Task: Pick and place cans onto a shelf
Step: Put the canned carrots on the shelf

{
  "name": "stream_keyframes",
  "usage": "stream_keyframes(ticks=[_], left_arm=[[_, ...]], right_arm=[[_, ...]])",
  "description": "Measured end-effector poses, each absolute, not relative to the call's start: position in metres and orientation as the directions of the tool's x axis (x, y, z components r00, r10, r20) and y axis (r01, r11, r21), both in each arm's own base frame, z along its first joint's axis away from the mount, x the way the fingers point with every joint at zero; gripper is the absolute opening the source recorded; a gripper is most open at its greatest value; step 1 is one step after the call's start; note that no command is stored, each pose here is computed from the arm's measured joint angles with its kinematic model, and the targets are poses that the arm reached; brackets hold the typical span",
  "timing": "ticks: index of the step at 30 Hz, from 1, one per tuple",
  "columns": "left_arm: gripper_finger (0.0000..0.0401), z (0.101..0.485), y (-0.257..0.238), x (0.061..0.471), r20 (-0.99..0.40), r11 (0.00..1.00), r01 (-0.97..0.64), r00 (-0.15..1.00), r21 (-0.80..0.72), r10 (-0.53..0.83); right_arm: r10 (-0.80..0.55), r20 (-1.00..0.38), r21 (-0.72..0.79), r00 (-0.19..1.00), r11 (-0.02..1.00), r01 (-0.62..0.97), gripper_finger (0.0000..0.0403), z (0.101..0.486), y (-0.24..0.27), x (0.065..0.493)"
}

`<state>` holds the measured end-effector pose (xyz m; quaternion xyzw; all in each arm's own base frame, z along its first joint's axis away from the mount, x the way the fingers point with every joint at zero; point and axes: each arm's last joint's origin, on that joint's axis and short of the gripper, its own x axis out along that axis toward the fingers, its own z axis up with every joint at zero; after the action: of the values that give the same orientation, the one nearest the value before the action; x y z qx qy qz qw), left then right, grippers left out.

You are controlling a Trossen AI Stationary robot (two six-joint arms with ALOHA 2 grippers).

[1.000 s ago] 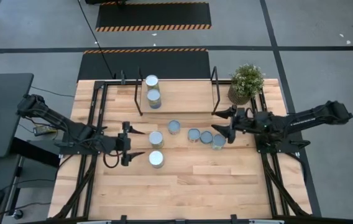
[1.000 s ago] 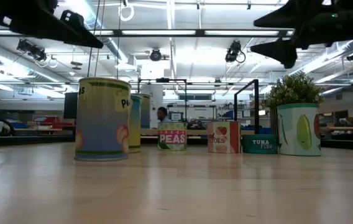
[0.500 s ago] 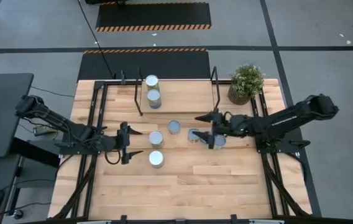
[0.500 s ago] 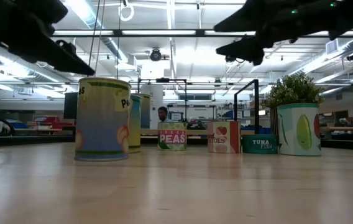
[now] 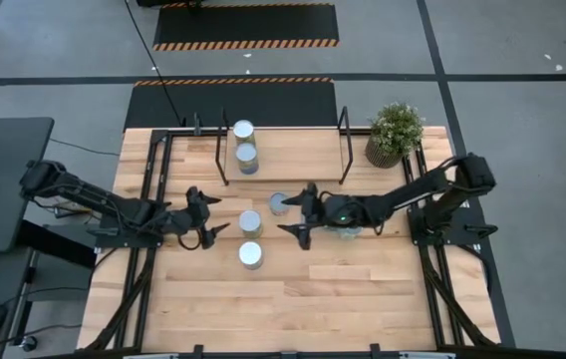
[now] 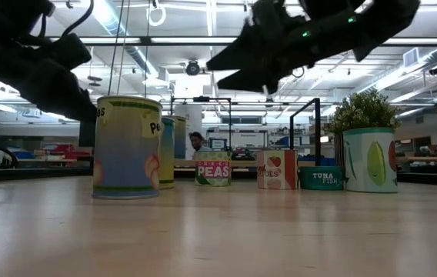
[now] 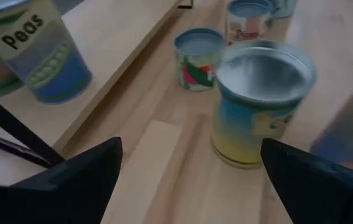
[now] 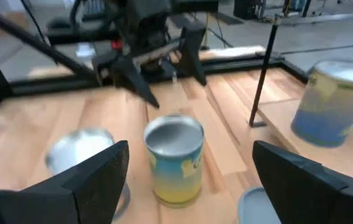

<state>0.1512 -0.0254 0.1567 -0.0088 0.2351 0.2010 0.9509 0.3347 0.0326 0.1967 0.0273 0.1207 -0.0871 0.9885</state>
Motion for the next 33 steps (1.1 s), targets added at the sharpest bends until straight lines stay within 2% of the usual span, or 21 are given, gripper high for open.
stream_keyframes(ticks=[5, 9, 19, 33], left_arm=[[0.0389, 0.158, -0.023, 0.153, -0.439, 0.913, -0.402, 0.810, 0.066, 0.388], [0.0389, 0.156, -0.025, 0.155, -0.454, 0.930, -0.365, 0.821, 0.049, 0.346], [0.0389, 0.152, -0.027, 0.161, -0.461, 0.938, -0.343, 0.827, 0.043, 0.323], [0.0389, 0.155, -0.028, 0.163, -0.437, 0.940, -0.340, 0.843, 0.017, 0.313]], right_arm=[[-0.158, -0.262, 0.022, 0.952, 0.985, 0.170, 0.0349, 0.185, 0.035, 0.361], [-0.170, -0.284, 0.000, 0.944, 0.984, 0.178, 0.0355, 0.175, 0.031, 0.375], [-0.125, -0.315, -0.003, 0.941, 0.991, 0.131, 0.0397, 0.156, 0.020, 0.406], [-0.116, -0.290, -0.039, 0.950, 0.993, 0.110, 0.0399, 0.159, 0.023, 0.418]])
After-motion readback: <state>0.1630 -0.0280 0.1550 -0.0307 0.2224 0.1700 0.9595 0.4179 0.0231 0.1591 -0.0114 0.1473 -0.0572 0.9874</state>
